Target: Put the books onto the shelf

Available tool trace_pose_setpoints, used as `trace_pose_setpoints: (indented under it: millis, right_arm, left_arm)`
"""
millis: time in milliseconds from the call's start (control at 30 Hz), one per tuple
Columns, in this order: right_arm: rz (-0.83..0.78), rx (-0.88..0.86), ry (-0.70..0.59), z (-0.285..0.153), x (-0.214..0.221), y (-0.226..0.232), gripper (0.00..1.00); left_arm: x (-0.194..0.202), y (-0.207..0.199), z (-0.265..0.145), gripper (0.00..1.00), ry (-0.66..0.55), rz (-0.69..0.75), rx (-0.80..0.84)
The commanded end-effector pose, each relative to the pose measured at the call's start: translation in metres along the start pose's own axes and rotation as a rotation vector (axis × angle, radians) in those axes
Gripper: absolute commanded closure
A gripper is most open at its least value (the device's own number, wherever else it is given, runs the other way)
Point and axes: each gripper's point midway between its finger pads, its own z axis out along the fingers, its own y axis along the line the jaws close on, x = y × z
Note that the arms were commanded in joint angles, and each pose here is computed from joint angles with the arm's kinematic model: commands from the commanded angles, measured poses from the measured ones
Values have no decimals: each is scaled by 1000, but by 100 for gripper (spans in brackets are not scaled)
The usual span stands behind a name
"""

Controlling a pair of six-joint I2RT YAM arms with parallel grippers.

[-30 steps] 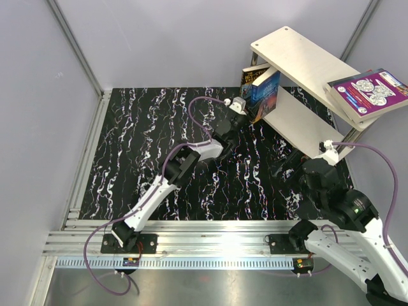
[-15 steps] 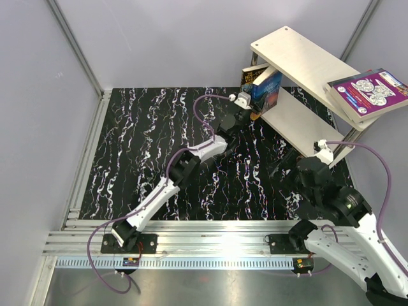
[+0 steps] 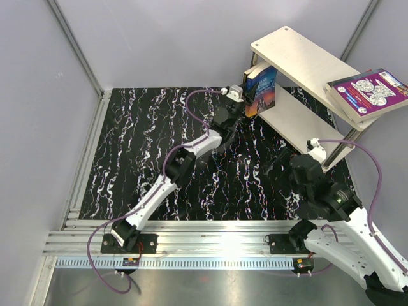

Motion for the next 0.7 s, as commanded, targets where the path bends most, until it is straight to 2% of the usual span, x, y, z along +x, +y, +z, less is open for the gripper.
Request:
trace_pose_setpoints:
  millis: [0, 33, 133, 367, 467, 500, 567, 600, 633, 667]
  right_arm:
    - [23, -27, -34, -1, -9, 8, 0]
    - [27, -23, -37, -1, -9, 7, 0]
    - [41, -16, -43, -4, -9, 2, 0]
    - [89, -16, -46, -2, -3, -4, 0]
    - [98, -16, -47, -1, -2, -5, 0]
    - [100, -17, -51, -1, -3, -5, 0]
    - [104, -15, -51, 0, -2, -6, 0]
    - [105, -17, -53, 0, -3, -5, 0]
    - [104, -16, -52, 0, -3, -5, 0]
    - [103, -17, -51, 0, -2, -4, 0]
  left_arm:
    - [-23, -11, 6, 74, -82, 18, 35]
    - [-24, -10, 6, 81, -83, 24, 35]
    - [-23, -12, 6, 89, -77, 30, 37]
    - [-26, -9, 8, 92, -83, 47, 22]
    - [-27, -4, 10, 88, -86, 65, 11]
    - [-27, -3, 9, 68, -87, 66, 8]
    - [-27, 4, 9, 47, -90, 67, -9]
    - [-27, 6, 8, 29, -91, 65, -12]
    - [-27, 8, 8, 18, -91, 66, -18]
    - [-25, 9, 7, 13, -88, 66, -23]
